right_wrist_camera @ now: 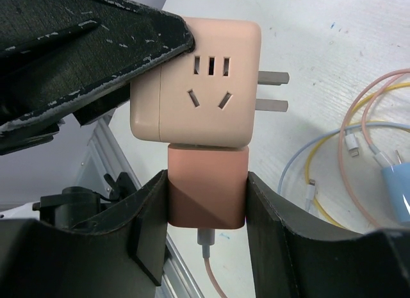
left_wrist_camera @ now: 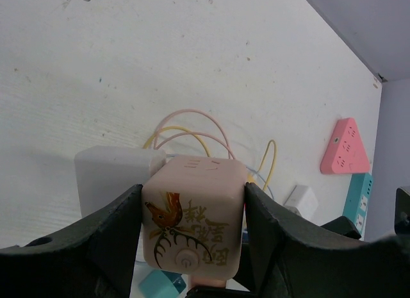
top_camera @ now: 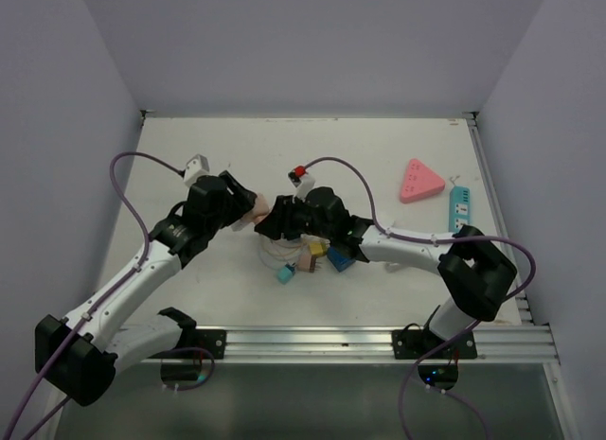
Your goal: Pull the plug off the socket
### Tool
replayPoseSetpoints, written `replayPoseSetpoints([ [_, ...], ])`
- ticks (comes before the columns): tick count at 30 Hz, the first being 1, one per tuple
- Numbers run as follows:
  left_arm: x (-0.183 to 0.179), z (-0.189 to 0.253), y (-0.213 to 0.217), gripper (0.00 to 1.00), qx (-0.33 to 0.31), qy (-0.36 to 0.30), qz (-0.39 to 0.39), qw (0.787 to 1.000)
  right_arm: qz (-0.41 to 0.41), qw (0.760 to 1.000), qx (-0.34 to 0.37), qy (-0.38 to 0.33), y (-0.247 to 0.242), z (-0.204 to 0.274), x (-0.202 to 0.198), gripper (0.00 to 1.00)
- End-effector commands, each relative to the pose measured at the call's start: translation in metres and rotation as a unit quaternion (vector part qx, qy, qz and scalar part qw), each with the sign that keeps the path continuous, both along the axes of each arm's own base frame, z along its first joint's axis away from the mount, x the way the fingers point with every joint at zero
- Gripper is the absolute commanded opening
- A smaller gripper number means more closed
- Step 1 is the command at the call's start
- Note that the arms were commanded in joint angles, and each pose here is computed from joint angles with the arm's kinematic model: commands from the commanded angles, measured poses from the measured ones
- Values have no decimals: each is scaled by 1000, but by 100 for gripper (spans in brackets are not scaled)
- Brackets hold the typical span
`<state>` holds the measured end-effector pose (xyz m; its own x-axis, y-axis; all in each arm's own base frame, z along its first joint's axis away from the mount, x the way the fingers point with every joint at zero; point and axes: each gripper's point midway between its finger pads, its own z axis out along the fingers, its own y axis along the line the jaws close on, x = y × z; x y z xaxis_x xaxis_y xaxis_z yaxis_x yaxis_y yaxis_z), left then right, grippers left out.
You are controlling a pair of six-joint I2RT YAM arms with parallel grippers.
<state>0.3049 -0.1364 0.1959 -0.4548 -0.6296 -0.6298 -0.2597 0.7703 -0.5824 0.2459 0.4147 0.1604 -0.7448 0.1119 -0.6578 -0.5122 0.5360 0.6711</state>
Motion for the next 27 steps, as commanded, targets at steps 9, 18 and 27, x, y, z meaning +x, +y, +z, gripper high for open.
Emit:
replayPoseSetpoints([
  [9,52,103,84,0,-36,-203,267,941,61,987,-104,105,-24,-66,-72,0],
  [18,57,103,71,0,-12,-187,221,957,32,985,-146,84,-40,-73,-62,0],
  [27,42,71,41,0,48,-107,91,989,-16,975,-214,52,-57,-77,-36,16],
])
